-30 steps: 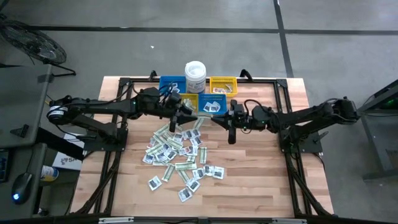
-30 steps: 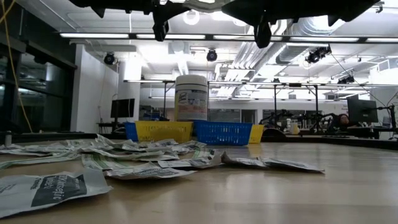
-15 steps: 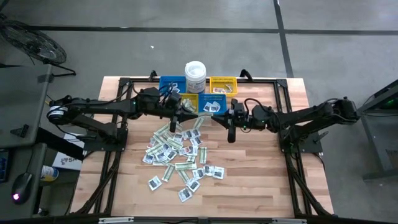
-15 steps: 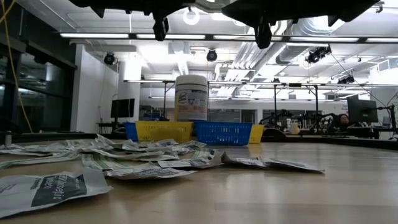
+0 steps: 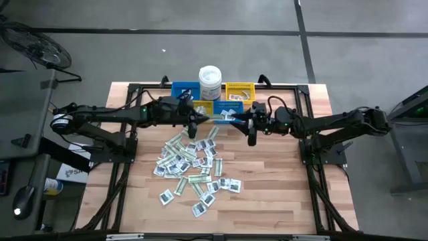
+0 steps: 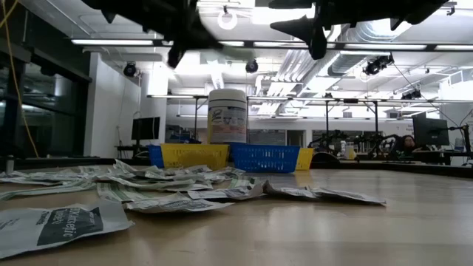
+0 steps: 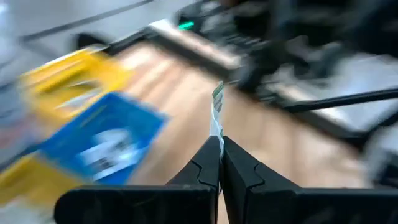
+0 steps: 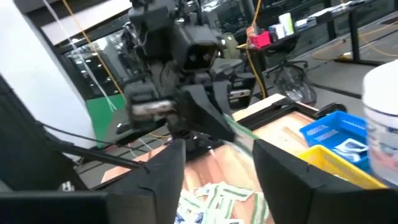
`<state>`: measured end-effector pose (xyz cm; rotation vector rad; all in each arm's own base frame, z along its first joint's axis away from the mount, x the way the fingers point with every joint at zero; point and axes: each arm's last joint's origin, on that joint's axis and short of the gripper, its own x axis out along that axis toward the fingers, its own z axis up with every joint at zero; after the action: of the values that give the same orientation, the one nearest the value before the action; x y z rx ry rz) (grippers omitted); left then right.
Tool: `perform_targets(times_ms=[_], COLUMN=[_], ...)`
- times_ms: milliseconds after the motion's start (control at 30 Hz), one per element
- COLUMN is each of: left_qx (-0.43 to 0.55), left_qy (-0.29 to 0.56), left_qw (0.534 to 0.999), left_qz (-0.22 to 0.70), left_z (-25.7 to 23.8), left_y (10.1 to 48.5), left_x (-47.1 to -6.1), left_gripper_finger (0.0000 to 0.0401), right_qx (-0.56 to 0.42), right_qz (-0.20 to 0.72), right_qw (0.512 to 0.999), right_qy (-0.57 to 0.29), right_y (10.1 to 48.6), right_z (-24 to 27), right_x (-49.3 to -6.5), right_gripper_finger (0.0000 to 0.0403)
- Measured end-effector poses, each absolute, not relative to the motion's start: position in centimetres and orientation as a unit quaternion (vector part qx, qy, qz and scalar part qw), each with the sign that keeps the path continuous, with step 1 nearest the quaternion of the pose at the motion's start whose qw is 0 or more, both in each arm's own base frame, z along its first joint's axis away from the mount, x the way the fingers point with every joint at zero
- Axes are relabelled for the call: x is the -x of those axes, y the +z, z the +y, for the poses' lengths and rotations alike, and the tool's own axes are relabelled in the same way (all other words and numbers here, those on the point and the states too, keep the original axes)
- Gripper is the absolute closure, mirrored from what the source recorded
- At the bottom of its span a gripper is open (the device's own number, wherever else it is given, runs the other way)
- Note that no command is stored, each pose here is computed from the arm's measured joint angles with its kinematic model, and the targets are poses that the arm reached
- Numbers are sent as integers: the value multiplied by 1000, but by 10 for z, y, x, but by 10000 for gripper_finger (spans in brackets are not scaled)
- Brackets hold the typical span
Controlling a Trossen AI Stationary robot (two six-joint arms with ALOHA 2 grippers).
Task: Pick & Place First Aid Supplies
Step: Put the green bandage pad into the left yellow bin
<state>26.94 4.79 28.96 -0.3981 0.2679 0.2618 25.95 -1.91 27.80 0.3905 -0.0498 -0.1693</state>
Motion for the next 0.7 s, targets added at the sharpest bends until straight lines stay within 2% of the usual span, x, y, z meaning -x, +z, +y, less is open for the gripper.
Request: perform_targets(times_ms=[133, 233, 400, 700], left_qx=[173, 161, 173, 258], left_qy=[225, 265, 274, 267], left_qw=[939, 923, 910, 878], left_qz=[193, 230, 258, 303], left_z=[58, 68, 86, 126], left_y=[276, 269, 262, 224], left_x=[-261, -255, -249, -258], left_gripper_finger=[401, 401, 401, 401], right_qx=[-191, -190, -190, -189], right_qz=[-21, -17, -7, -8], right_qw=[977, 977, 976, 975], right_qy=[-93, -97, -107, -114], right_y=[282, 283, 281, 281], right_z=[-22, -22, -22, -23], right_x=[-253, -250, -249, -249], right_gripper_finger=[199, 197, 197, 197])
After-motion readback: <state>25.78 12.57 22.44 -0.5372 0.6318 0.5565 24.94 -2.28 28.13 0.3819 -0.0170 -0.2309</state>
